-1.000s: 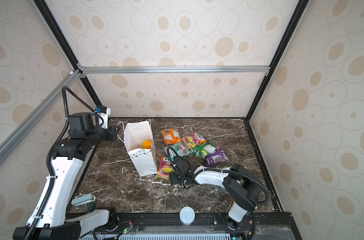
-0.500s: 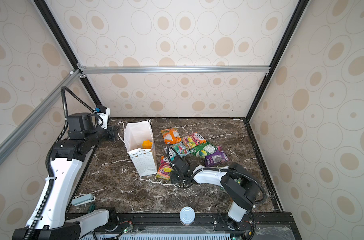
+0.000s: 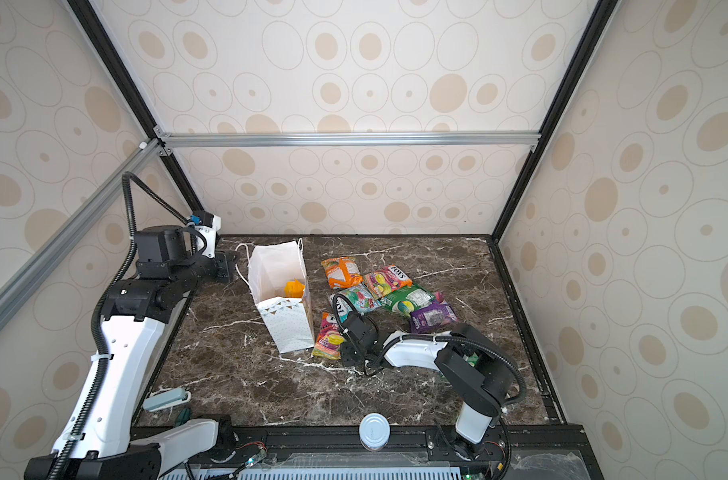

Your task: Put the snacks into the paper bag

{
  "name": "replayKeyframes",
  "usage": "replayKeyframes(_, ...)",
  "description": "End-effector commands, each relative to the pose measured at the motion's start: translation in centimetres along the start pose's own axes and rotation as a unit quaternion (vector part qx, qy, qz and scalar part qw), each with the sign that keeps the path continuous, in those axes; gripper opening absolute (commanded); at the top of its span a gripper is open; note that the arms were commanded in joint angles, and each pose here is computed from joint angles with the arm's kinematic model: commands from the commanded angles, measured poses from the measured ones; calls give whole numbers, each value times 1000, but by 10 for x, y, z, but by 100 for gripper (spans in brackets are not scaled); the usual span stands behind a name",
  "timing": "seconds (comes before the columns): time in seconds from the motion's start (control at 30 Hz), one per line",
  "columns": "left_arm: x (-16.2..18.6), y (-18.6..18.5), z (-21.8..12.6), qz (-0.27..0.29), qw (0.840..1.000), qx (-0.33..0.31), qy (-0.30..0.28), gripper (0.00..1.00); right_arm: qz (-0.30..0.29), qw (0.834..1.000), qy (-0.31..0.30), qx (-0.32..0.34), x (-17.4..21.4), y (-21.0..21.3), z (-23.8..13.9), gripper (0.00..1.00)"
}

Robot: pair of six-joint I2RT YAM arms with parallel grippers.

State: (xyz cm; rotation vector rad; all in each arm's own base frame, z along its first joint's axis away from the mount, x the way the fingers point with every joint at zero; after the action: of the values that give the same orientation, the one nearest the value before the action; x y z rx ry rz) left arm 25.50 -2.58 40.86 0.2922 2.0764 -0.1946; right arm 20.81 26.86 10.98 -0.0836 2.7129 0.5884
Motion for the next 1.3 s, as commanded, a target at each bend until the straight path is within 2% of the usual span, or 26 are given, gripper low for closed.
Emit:
replayKeyframes(0.0, -4, -3, -9, 16, 1000, -2, -19, 0, 8, 1000, -1, 12, 0, -3, 3, 22)
replayKeyframes(0.23, -4, -3, -11, 16, 1000, -4, -22, 0, 9, 1000, -6, 19, 1, -5, -3, 0)
replayKeyframes(1.0, -3, -4, -12, 18, 1000, -5, -23, 0, -59, 993, -65, 78, -22, 2, -64, 0)
replayKeyframes(1.27, -2, -4, -11, 17, 1000, -3, -22, 0, -76, 990, -94, 69, -33, 9, -90, 0)
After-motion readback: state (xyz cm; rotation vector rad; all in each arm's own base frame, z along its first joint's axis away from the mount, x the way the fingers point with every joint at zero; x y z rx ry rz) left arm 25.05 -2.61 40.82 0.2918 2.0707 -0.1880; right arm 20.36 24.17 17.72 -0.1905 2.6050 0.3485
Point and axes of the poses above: each gripper's point midway between its finger pads, its own z axis out along the fingers, its own y axis along the line the jaws close on, x = y × z, the point moved 10 cm from there along -z, back along the fingers, and after that the axes turned 9 degrees about z, right-handed, at the moved point
